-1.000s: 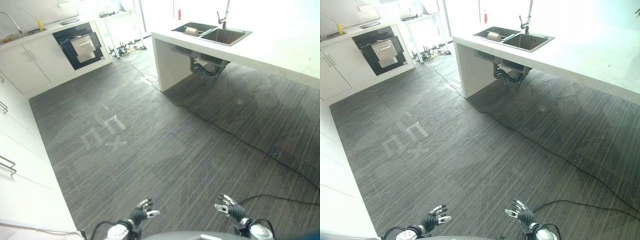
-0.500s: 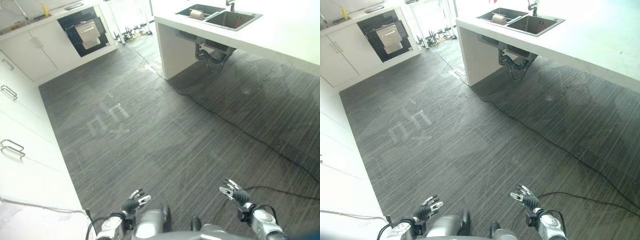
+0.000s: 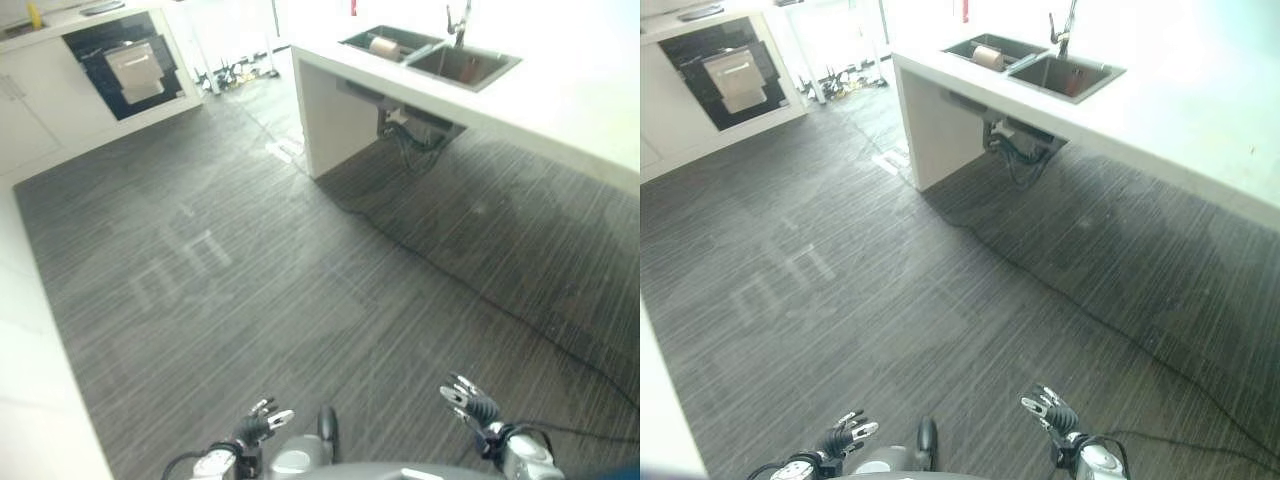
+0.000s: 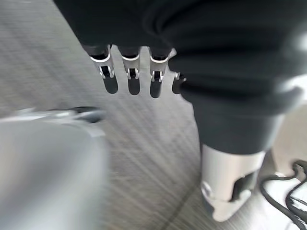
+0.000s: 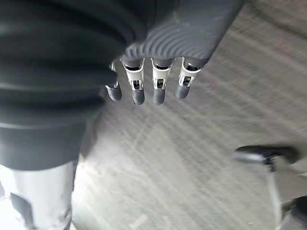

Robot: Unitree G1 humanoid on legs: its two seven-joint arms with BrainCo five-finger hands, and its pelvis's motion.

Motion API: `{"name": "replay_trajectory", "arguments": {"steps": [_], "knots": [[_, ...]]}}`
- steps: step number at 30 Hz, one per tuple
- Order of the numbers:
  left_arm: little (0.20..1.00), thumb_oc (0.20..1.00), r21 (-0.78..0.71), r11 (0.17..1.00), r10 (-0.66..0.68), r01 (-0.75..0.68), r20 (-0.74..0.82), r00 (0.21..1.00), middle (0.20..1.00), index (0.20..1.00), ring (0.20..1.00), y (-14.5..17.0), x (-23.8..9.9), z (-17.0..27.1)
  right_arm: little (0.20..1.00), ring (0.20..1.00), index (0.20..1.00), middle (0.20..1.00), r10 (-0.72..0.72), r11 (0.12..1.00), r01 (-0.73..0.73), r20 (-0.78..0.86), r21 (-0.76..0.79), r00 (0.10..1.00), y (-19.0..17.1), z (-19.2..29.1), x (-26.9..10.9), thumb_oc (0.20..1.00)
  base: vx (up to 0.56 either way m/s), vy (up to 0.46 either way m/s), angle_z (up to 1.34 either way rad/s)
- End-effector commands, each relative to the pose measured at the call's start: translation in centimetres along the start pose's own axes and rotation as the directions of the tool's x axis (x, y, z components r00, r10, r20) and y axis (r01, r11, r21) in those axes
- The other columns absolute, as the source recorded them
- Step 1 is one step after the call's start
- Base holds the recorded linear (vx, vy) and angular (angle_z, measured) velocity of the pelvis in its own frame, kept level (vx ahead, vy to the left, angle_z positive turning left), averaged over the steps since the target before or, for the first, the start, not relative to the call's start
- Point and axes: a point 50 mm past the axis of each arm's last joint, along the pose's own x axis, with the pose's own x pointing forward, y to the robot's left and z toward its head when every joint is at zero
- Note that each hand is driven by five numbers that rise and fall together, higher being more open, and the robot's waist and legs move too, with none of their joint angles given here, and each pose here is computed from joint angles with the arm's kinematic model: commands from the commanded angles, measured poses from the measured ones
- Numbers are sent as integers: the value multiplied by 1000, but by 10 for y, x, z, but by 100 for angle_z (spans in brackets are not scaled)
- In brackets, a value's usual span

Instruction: Place the dishes in the dishwasher.

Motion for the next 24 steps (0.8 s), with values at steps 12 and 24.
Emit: {"name": "replay_trajectory", "arguments": {"steps": [12,24], "knots": [[1000,1000,57,998,-40,36,74,996,1000,1000,1000,-13,5,11,1000,1000,1000,1000,34,998,-26,139,-59,990,-14,33,0,1000,395,-98,35],[1000,1000,15,999,-48,47,99,994,1000,1000,1000,-15,5,13,1000,1000,1000,1000,8,993,9,147,-117,989,-21,48,1,1000,247,-224,-3]]}}
